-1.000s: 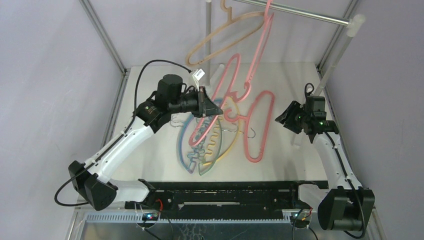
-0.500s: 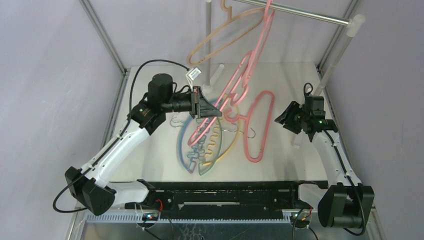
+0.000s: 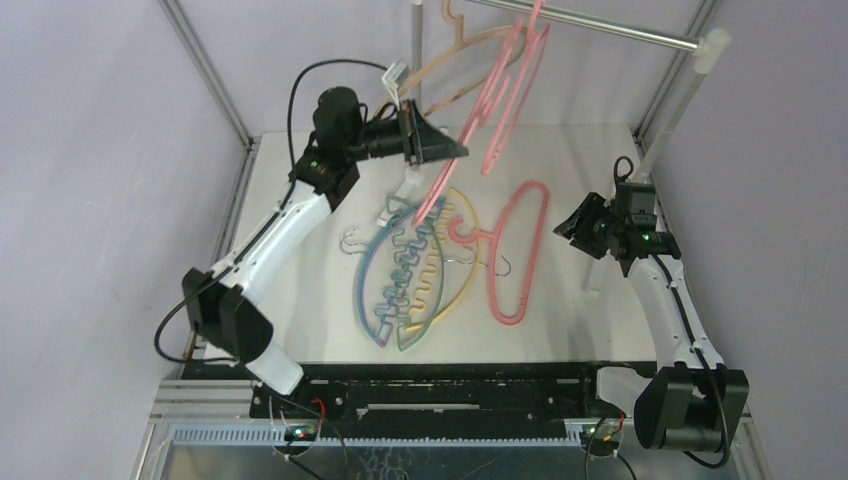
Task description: Organize the hangers
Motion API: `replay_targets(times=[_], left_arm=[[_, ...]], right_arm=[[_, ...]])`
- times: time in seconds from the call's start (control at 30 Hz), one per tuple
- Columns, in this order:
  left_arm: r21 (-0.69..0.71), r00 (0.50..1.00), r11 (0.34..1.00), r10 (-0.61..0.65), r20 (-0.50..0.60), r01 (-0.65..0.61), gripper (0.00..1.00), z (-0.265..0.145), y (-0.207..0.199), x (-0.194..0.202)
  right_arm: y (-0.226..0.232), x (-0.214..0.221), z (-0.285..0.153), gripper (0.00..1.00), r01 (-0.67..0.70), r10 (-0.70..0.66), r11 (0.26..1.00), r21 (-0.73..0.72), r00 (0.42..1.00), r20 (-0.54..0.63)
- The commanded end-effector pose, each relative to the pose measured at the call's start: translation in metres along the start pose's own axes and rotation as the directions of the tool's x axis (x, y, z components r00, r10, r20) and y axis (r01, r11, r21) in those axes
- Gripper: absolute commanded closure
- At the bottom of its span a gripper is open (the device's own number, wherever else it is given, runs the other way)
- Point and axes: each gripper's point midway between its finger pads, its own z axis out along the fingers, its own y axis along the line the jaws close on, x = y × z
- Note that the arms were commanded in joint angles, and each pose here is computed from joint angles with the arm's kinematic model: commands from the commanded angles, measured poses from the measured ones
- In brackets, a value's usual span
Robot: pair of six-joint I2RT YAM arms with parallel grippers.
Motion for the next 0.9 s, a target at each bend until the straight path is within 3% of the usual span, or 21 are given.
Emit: replay_targets(times=[0.0, 0.27, 0.87], left_arm=[[0.178, 0.987, 0.975, 0.118, 0.109, -0.136, 1.0, 0.008, -0.067, -0.065], [0.273, 0.985, 0.96, 0.009, 0.173, -0.057, 1.0, 0.032, -0.073, -0.11], [0.211, 0.911, 0.959, -0.25, 0.328, 0.187, 1.0, 0.043, -0.057, -0.165]], right_arm=[[0.018, -0.03, -0.008, 0.42, 0.009, -0.005, 0.999, -0.045, 0.997, 0.077], [0.016, -0.034, -0.005, 0.43, -0.002, 0.005, 0.999, -0.037, 0.997, 0.075], [0.015, -0.044, -0.001, 0.42, -0.022, 0.024, 0.999, -0.031, 0.996, 0.084]])
